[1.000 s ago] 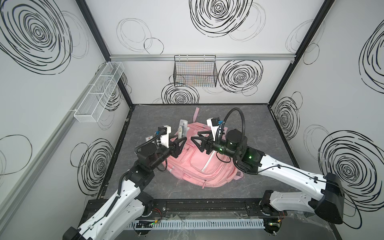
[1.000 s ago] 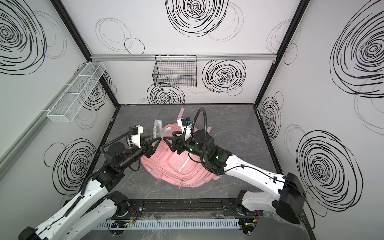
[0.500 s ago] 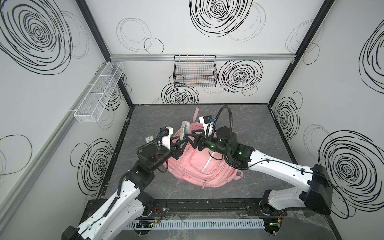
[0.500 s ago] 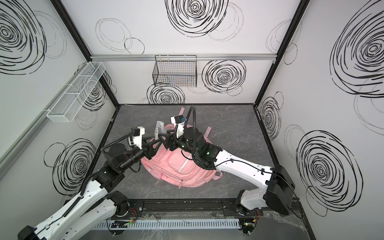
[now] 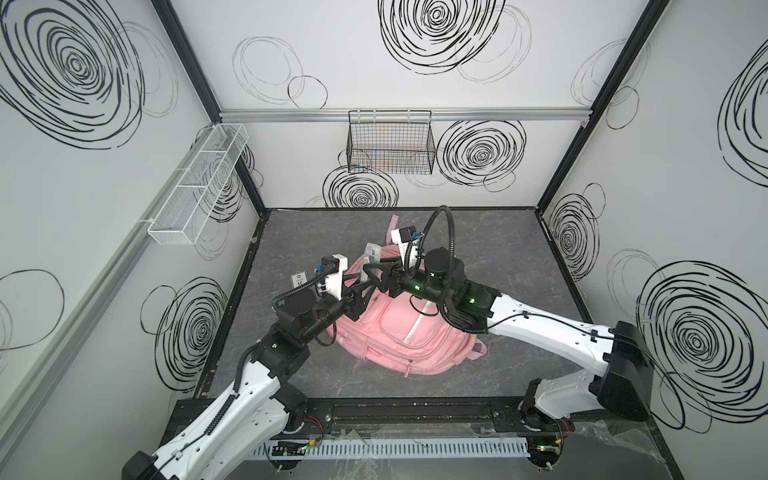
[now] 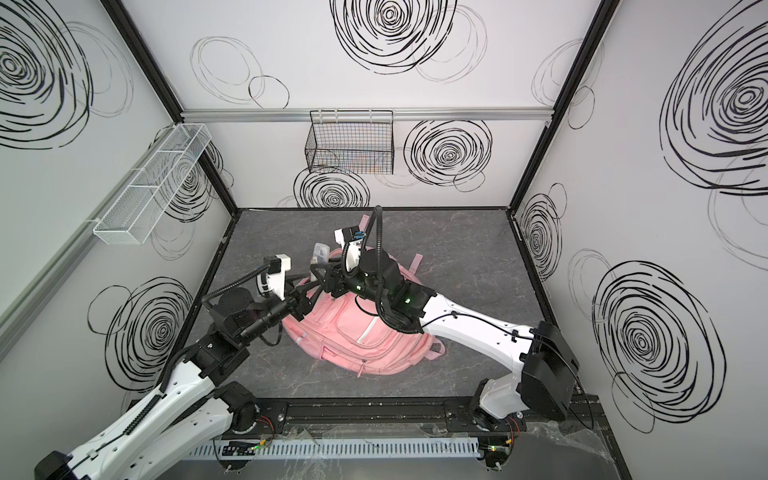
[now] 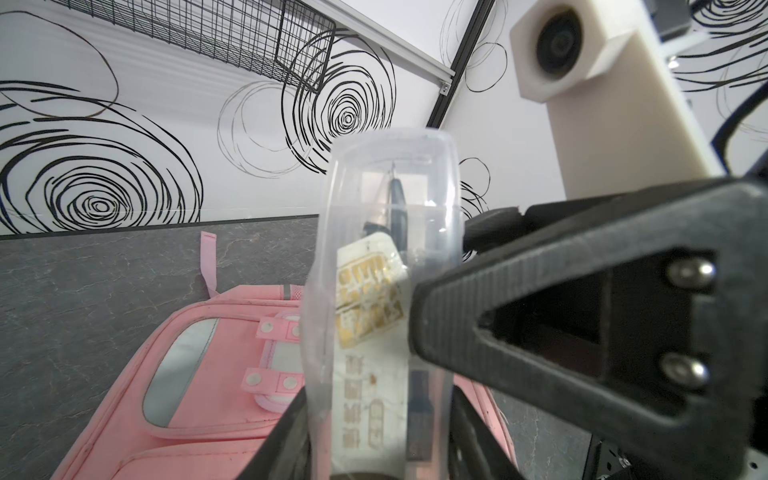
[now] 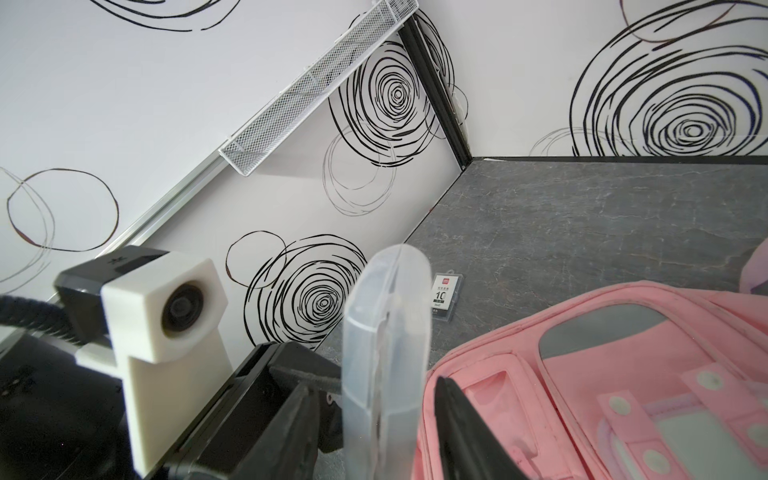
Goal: Pack the student bag
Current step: 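Grasp the pen box's end with the right gripper while the left holds it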
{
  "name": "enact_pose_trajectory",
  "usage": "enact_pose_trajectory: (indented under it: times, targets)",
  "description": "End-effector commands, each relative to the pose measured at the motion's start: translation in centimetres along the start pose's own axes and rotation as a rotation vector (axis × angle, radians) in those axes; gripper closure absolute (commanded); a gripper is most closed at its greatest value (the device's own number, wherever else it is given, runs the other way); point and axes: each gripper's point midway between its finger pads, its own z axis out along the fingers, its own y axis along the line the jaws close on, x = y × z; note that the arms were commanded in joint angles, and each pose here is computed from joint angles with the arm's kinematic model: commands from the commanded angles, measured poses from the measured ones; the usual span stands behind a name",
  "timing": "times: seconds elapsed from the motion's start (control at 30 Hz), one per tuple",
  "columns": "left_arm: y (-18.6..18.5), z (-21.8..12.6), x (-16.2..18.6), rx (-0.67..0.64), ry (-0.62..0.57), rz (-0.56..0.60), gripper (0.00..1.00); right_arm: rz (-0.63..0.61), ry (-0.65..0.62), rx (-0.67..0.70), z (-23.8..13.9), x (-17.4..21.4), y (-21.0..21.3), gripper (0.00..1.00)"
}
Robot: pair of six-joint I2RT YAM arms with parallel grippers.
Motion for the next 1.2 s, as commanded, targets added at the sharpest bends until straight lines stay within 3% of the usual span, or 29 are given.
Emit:
enact_pose_trajectory:
  times: [0.0, 0.77, 1.17]
  targets:
    - [-0.1, -0.2, -1.2, -0.011, -0.042, 0.033, 0.56, 0.022, 0.007, -0.016, 0.0, -0.5, 0.9, 0.57]
    - [0.4, 0.1, -0.9, -0.032, -0.028, 0.037, 0.55, 0.047, 0.037, -0.011, 0.8, 0.5, 0.3, 0.64]
    - [0.3, 0.0, -0.9, -0.032, -0.030, 0.038, 0.55, 0.052, 0.043, -0.019, 0.8, 0.6, 0.4, 0.73]
